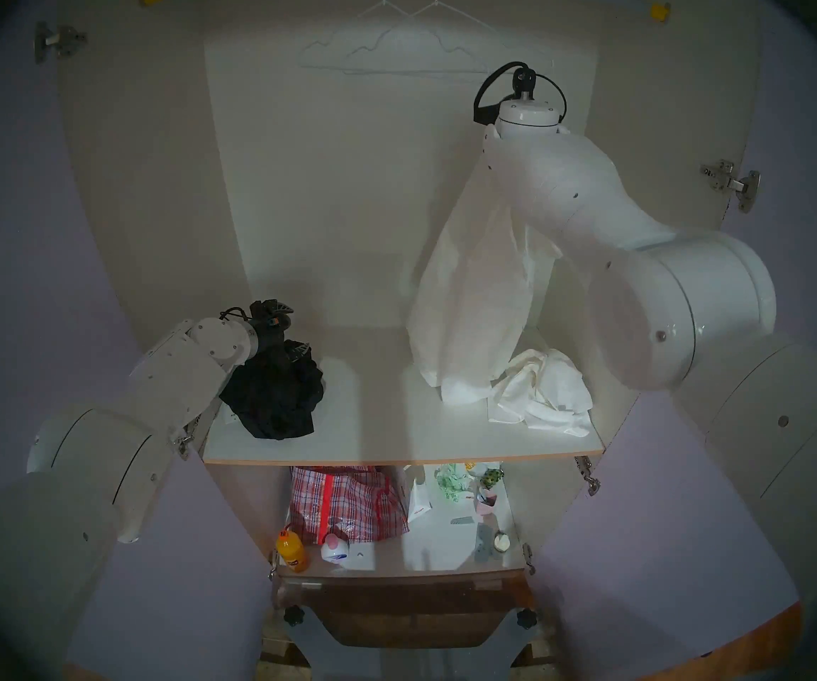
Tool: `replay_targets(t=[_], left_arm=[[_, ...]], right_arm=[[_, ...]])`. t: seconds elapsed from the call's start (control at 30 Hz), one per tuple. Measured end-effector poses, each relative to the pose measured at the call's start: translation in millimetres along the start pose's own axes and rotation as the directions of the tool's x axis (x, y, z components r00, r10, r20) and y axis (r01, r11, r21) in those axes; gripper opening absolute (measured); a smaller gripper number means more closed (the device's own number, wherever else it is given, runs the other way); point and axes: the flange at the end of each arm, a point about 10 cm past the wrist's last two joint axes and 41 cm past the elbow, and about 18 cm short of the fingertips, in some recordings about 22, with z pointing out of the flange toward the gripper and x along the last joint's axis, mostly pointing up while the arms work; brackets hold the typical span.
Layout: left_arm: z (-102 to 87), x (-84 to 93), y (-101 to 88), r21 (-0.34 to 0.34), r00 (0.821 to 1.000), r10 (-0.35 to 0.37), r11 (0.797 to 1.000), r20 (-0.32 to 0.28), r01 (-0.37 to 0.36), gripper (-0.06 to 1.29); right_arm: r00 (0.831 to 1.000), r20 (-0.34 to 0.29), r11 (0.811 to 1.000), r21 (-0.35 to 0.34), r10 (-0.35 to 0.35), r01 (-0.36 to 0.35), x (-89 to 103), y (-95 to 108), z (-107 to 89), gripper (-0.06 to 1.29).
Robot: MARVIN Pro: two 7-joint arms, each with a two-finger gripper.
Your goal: Sort tops into two piles: light colors and dark colors
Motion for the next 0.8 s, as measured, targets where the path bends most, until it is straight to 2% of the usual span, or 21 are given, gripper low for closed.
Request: replay_targets(t=[0.17,0.27,0.37,0.43,0.57,0.8], left_arm=[[0.0,-0.2,0.1,0.000,1.000,0.000,1.000,0.001,0.000,1.26],[0.0,-0.3,0.2,0.000,1.000,0.000,1.000,0.001,0.000,1.26],[0.0,-0.3,0.2,0.000,1.000,0.000,1.000,0.001,0.000,1.26],[-0.1,-0.4,0.2,0.000,1.000,0.000,1.000,0.001,0.000,1.26],[0.1,-0.1,0.3,0.000,1.000,0.000,1.000,0.000,0.000,1.26],[0.1,-0.2,0.3,0.000,1.000,0.000,1.000,0.001,0.000,1.26]], right_arm=[[1.000,0.026,0.999,-0.029,-0.016,0.017,5.7,22,7.3,-0.02],[1.000,-0.005,0.999,-0.045,-0.010,0.010,29.0,35,10.1,-0.02],[1.000,-0.016,0.999,-0.047,-0.008,0.007,33.6,38,10.6,-0.02],[1.000,-0.030,0.998,-0.055,-0.006,0.004,43.5,48,12.1,-0.02],[0.999,-0.045,0.998,-0.068,-0.004,0.001,51.1,63,14.6,-0.02],[0.998,-0.057,0.992,-0.126,0.003,-0.010,56.3,111,21.4,-0.02]])
